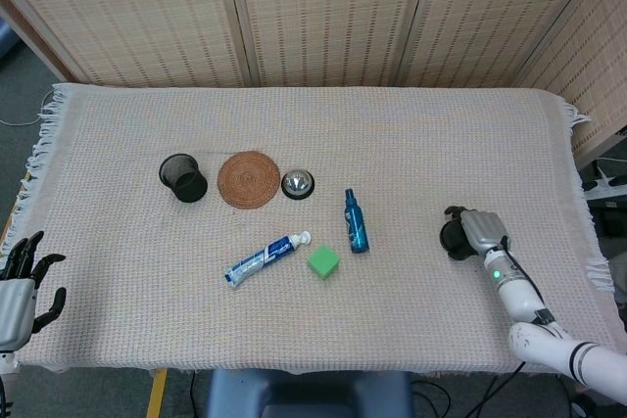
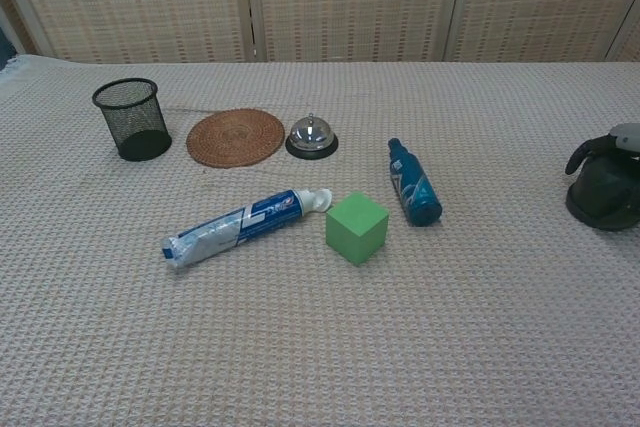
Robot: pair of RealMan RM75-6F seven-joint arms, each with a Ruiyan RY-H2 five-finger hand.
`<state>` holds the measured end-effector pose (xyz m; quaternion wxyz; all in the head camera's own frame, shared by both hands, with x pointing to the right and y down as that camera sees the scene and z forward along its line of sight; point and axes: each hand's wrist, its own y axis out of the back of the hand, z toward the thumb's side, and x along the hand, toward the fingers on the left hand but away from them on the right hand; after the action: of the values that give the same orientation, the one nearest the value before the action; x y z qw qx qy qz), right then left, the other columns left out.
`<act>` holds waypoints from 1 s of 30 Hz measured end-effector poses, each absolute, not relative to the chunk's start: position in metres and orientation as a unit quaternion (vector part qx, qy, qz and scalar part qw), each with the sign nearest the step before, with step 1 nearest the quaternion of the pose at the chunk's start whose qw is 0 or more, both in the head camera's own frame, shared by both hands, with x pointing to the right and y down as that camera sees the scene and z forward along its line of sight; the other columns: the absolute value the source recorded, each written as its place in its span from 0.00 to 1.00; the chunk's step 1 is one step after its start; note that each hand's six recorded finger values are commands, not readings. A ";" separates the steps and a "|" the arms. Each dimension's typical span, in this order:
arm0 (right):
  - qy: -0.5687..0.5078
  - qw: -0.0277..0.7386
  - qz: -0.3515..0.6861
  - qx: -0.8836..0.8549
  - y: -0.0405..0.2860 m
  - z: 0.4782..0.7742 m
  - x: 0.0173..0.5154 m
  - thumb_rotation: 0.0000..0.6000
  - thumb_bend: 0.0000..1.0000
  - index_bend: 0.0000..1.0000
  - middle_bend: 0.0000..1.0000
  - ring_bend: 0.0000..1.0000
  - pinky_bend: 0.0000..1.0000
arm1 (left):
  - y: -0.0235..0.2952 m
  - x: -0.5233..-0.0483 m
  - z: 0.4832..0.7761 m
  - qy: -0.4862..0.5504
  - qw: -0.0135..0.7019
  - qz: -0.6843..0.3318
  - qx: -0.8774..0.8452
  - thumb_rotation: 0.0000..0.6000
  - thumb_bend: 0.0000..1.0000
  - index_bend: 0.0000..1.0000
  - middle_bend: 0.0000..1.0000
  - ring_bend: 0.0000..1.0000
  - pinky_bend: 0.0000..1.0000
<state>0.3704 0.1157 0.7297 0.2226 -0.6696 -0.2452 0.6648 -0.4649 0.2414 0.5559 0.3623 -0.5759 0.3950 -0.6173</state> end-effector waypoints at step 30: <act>-0.471 0.449 0.354 -0.671 0.109 0.595 0.340 1.00 0.25 0.57 0.49 0.60 0.74 | 0.243 -0.461 0.560 0.389 0.359 -0.617 -0.582 1.00 0.42 0.29 0.00 0.00 0.38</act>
<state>0.3397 0.1089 0.5950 0.4489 -0.6714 -0.4713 0.3544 -0.4608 0.2433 0.5597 0.3585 -0.5823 0.3893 -0.6171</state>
